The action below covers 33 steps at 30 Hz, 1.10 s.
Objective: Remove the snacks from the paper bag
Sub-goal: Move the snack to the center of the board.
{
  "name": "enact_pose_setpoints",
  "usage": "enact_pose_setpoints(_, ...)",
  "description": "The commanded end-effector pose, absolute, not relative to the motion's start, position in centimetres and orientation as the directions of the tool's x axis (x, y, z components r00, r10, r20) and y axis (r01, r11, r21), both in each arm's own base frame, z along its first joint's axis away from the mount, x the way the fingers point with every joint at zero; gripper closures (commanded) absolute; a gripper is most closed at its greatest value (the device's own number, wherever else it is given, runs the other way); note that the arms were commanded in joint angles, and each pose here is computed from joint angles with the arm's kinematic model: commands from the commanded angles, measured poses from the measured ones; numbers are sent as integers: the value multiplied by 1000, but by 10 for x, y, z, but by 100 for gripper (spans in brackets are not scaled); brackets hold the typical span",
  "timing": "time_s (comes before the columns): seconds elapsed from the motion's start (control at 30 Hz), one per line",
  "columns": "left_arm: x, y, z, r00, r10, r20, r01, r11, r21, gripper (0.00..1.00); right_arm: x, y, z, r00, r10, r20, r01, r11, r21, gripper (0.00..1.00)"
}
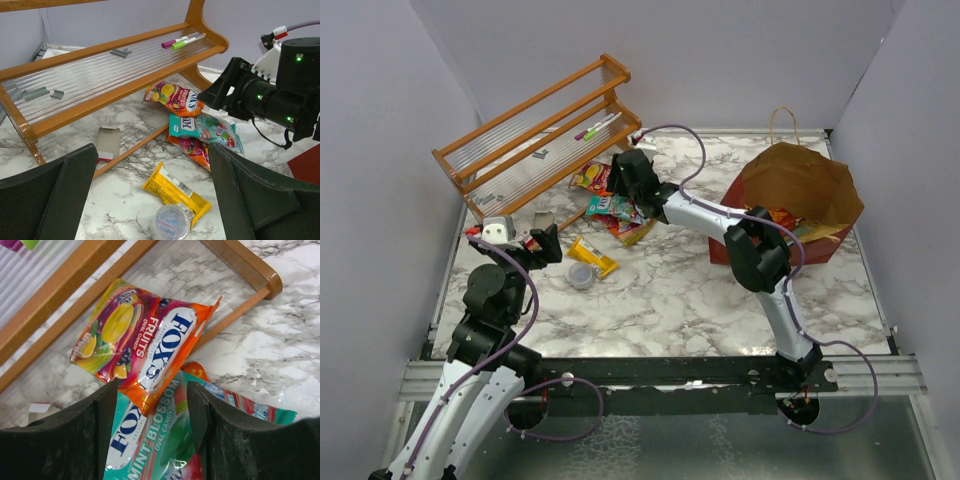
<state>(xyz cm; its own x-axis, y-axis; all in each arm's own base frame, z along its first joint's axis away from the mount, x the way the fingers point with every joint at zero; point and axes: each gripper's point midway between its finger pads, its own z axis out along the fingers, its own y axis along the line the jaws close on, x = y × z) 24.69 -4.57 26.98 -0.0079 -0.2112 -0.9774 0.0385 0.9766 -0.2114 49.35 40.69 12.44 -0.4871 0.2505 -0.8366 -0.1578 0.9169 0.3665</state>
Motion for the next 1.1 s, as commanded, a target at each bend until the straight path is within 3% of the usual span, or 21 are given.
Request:
enact_pose_setpoints(0.0,244,-48,284,28,-221,-975,70,973,-218,5,507,411,118,-493,328,-806,-96,900,425,42)
enact_pose_setpoints(0.33,244,-48,283,25,-218,-976,65,974,-216,5,515,419,87,-547,342,-764,-42,900,433,42)
enact_pose_setpoints(0.5,245,-48,283,23,-217,-976,64,974,-215,5,515,419,72,-569,345,-747,-19,902,431,48)
enact_pose_setpoints(0.6,245,-48,282,21,-215,-976,64,975,-214,5,517,422,66,-573,346,-743,-26,899,438,57)
enact_pose_setpoints(0.77,245,-47,282,19,-214,-977,59,975,-213,5,519,419,79,-578,379,-723,-18,880,475,89)
enact_pose_setpoints(0.83,245,-48,281,18,-215,-977,59,975,-213,5,520,414,99,-548,397,-737,-31,870,491,97)
enact_pose_setpoints(1.07,246,-50,281,15,-216,-976,66,975,-214,5,516,371,165,-394,393,-831,-13,902,432,99)
